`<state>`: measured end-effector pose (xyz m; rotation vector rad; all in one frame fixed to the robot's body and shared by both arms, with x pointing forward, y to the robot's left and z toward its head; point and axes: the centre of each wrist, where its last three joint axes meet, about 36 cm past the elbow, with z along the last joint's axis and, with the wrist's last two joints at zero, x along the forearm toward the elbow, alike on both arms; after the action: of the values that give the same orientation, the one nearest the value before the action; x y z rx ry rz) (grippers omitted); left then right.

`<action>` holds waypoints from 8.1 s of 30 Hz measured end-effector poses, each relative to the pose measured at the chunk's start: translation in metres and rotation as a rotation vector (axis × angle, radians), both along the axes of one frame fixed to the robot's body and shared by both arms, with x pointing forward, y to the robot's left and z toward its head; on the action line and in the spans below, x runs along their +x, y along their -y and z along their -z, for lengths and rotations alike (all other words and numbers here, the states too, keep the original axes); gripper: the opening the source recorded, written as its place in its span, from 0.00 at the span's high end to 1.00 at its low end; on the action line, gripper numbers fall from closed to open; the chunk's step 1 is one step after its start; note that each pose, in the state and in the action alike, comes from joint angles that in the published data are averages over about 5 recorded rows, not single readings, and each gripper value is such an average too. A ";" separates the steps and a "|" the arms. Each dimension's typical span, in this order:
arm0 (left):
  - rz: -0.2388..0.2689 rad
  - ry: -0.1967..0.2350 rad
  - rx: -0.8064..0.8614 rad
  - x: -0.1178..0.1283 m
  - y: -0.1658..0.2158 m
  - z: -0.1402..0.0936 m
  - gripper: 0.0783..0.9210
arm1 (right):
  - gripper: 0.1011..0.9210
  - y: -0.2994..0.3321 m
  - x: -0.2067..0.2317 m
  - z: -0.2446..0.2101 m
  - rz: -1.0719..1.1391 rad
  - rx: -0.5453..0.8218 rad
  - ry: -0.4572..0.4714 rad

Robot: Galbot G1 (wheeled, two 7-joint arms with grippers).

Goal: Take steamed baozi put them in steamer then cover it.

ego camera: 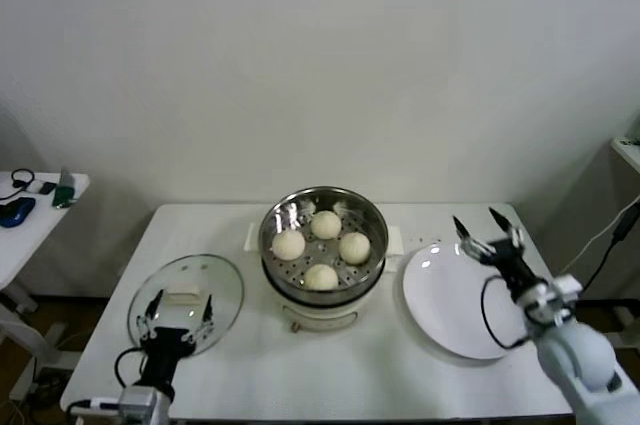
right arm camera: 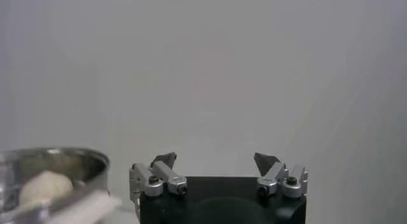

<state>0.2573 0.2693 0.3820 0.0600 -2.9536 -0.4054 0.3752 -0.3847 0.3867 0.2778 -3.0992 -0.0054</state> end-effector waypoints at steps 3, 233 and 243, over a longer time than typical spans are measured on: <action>0.006 0.023 0.067 0.003 -0.006 0.000 0.12 | 0.12 0.000 -0.035 0.024 0.052 0.023 -0.021; 0.240 0.181 0.740 0.106 0.152 -0.077 0.12 | 0.12 -0.070 -0.151 0.103 0.133 -0.006 -0.131; 0.182 0.202 0.344 0.079 0.079 -0.051 0.12 | 0.12 -0.076 -0.148 0.105 0.133 -0.021 -0.106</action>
<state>0.3367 0.1899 0.4333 -0.1365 -3.0575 -0.9851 0.2268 -0.3083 0.2814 0.0673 -3.0041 0.0095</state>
